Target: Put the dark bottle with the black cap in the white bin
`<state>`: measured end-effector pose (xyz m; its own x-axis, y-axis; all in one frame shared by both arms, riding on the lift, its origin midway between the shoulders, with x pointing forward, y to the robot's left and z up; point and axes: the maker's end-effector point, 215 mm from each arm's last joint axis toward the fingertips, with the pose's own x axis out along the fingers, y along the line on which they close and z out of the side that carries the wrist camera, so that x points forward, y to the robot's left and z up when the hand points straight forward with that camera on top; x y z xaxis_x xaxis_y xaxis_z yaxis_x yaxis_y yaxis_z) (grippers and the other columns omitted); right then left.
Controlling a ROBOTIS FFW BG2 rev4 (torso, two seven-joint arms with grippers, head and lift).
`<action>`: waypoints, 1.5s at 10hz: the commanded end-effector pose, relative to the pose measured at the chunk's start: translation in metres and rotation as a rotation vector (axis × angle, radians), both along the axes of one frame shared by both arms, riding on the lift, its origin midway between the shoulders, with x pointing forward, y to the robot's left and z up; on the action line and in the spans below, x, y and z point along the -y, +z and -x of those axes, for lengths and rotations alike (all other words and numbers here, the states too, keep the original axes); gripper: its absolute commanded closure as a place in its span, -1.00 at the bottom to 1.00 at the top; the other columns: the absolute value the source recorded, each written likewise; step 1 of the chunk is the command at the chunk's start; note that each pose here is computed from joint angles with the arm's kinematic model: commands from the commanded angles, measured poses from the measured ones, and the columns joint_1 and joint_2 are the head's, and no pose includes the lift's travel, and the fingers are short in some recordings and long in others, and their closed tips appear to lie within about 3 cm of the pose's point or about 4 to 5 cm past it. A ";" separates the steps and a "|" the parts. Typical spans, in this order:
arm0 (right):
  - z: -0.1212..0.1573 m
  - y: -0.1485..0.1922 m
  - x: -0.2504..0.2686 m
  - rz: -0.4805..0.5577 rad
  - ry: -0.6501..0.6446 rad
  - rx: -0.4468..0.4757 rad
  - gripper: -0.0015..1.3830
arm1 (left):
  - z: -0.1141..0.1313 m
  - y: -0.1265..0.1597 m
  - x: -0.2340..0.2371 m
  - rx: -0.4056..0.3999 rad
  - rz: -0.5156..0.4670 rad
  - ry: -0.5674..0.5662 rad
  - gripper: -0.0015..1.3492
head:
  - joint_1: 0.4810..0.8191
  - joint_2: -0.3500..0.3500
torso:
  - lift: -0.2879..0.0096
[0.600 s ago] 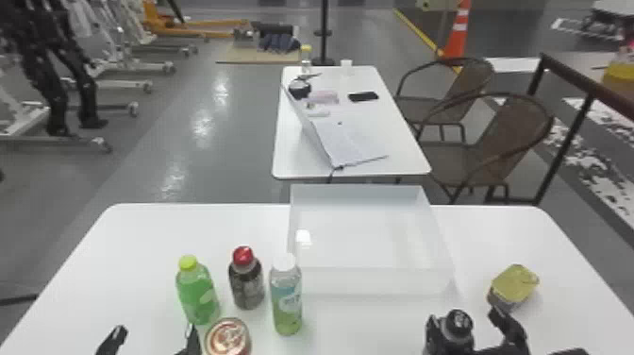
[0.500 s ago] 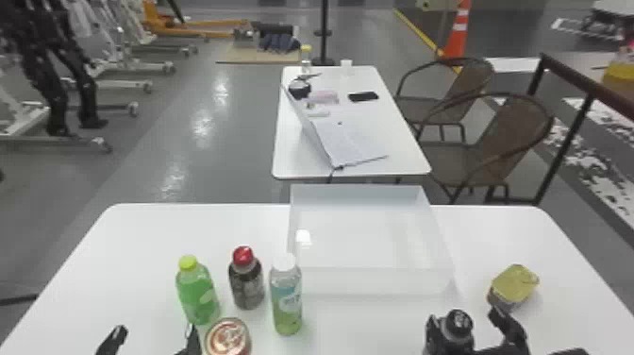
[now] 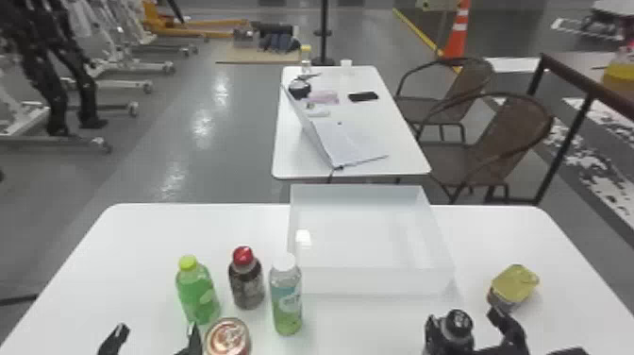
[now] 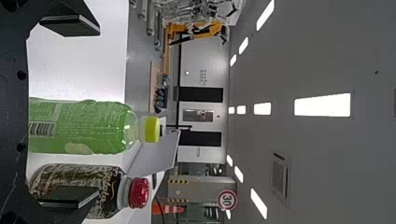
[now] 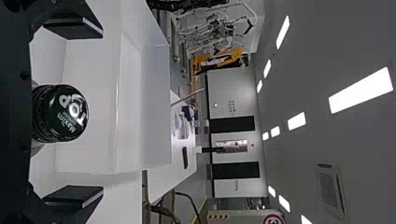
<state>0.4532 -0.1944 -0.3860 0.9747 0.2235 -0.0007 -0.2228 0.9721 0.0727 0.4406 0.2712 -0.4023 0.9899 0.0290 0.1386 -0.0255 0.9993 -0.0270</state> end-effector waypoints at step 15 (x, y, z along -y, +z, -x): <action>-0.013 -0.046 0.005 0.014 0.073 -0.133 -0.83 | -0.009 0.008 0.009 0.032 0.026 -0.008 -0.84 | -0.60 0.00 | 0.26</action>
